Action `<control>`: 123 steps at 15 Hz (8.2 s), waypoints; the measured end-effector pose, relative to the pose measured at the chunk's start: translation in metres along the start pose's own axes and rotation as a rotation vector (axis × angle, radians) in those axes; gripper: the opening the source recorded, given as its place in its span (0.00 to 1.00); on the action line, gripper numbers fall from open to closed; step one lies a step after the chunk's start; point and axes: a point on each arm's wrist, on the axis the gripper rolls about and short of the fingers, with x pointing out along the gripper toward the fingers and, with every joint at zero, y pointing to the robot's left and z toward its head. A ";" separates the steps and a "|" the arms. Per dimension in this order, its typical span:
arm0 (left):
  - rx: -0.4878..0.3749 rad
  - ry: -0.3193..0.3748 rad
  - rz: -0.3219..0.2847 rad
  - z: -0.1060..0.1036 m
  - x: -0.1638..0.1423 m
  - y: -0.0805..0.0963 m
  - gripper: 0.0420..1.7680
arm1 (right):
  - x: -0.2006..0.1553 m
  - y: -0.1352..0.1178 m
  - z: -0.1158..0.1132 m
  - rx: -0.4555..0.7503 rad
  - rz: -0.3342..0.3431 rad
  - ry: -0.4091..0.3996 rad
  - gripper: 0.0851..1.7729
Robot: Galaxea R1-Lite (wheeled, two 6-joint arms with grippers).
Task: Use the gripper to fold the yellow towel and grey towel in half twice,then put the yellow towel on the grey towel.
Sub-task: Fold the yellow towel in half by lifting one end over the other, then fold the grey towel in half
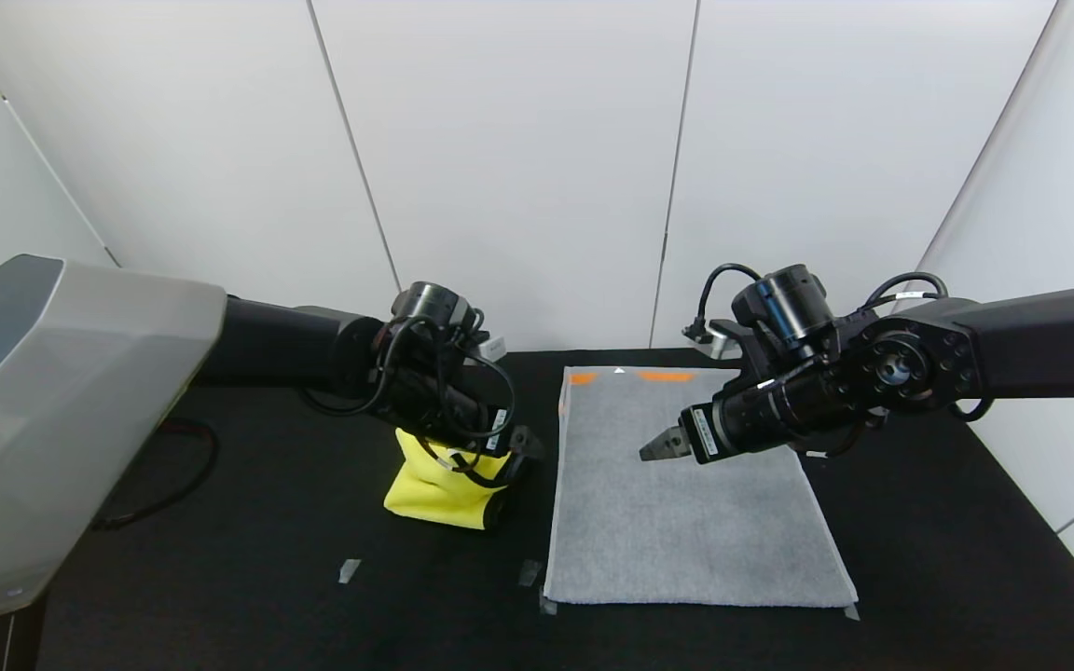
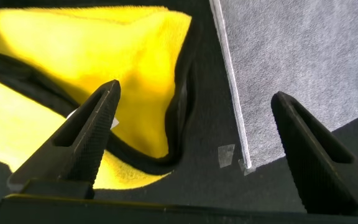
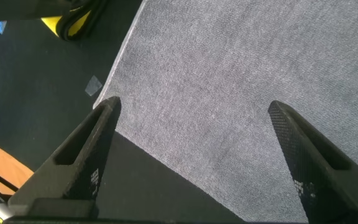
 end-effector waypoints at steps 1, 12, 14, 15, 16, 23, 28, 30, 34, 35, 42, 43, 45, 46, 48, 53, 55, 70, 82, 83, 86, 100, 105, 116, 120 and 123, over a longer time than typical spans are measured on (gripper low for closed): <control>0.003 -0.010 0.006 0.002 -0.004 -0.001 0.97 | 0.000 0.000 0.000 -0.001 0.000 -0.001 0.96; -0.021 0.122 0.362 -0.011 -0.020 0.018 0.97 | 0.000 0.001 0.000 -0.002 0.002 0.001 0.96; -0.031 0.135 0.363 -0.013 -0.015 0.024 0.97 | 0.000 0.001 0.000 -0.002 0.002 0.002 0.96; -0.037 0.137 0.354 -0.013 -0.012 0.026 0.97 | 0.001 0.001 -0.001 -0.003 0.002 0.002 0.96; -0.043 0.139 0.337 -0.013 -0.010 0.028 0.97 | 0.001 0.001 -0.001 -0.002 0.002 0.002 0.96; -0.072 0.111 0.094 -0.005 -0.001 0.028 0.97 | -0.001 0.000 0.000 -0.001 0.000 -0.002 0.96; -0.073 0.112 0.010 -0.003 0.008 0.021 0.97 | -0.004 0.000 0.002 0.000 -0.001 -0.011 0.96; -0.081 0.098 -0.033 -0.001 0.009 0.016 0.97 | -0.004 0.000 0.002 -0.001 -0.001 -0.012 0.96; -0.082 0.077 -0.077 0.002 0.010 0.010 0.97 | -0.005 -0.001 0.002 0.001 -0.002 -0.014 0.96; -0.081 0.076 -0.084 0.002 0.009 0.009 0.97 | -0.005 -0.001 0.002 0.002 -0.003 -0.015 0.96; -0.022 0.029 -0.102 0.011 -0.012 -0.017 0.97 | -0.009 -0.005 0.005 0.007 -0.058 -0.033 0.96; -0.009 0.025 -0.096 0.011 -0.015 -0.023 0.97 | -0.010 -0.006 0.005 0.009 -0.070 -0.036 0.96; 0.017 0.024 -0.059 0.010 -0.018 -0.034 0.97 | -0.011 -0.007 0.005 0.009 -0.116 -0.040 0.96; 0.030 0.022 -0.036 0.009 -0.019 -0.038 0.97 | -0.011 -0.008 0.004 0.008 -0.127 -0.039 0.96; 0.054 0.026 0.019 0.007 -0.019 -0.048 0.97 | -0.011 -0.009 0.003 -0.012 -0.162 -0.035 0.96; 0.140 0.041 0.133 -0.002 -0.018 -0.070 0.97 | -0.010 -0.019 -0.004 -0.051 -0.251 -0.007 0.96; 0.164 0.048 0.160 -0.006 -0.018 -0.078 0.97 | -0.015 -0.027 -0.010 -0.072 -0.268 0.014 0.96; 0.310 0.142 0.187 -0.045 -0.004 -0.132 0.97 | -0.077 -0.064 -0.067 -0.048 -0.352 0.104 0.96; 0.353 0.252 0.192 -0.075 0.017 -0.144 0.97 | -0.064 -0.064 -0.102 -0.028 -0.340 0.236 0.96; 0.359 0.263 0.198 -0.078 0.020 -0.145 0.97 | -0.063 -0.064 -0.103 -0.028 -0.339 0.242 0.96; 0.364 0.291 0.202 -0.084 0.029 -0.144 0.97 | -0.060 -0.064 -0.105 -0.026 -0.338 0.257 0.96; 0.363 0.342 0.215 -0.094 0.057 -0.140 0.97 | -0.057 -0.064 -0.105 -0.028 -0.334 0.264 0.96; 0.360 0.349 0.217 -0.094 0.062 -0.138 0.53 | -0.057 -0.064 -0.106 -0.028 -0.332 0.265 0.96; 0.359 0.342 0.218 -0.092 0.060 -0.137 0.04 | -0.056 -0.062 -0.111 -0.032 -0.328 0.285 0.96; 0.348 0.323 0.220 -0.085 0.056 -0.135 0.04 | -0.053 -0.062 -0.113 -0.033 -0.328 0.306 0.96; 0.343 0.312 0.219 -0.083 0.052 -0.134 0.04 | -0.044 -0.062 -0.117 -0.047 -0.371 0.343 0.96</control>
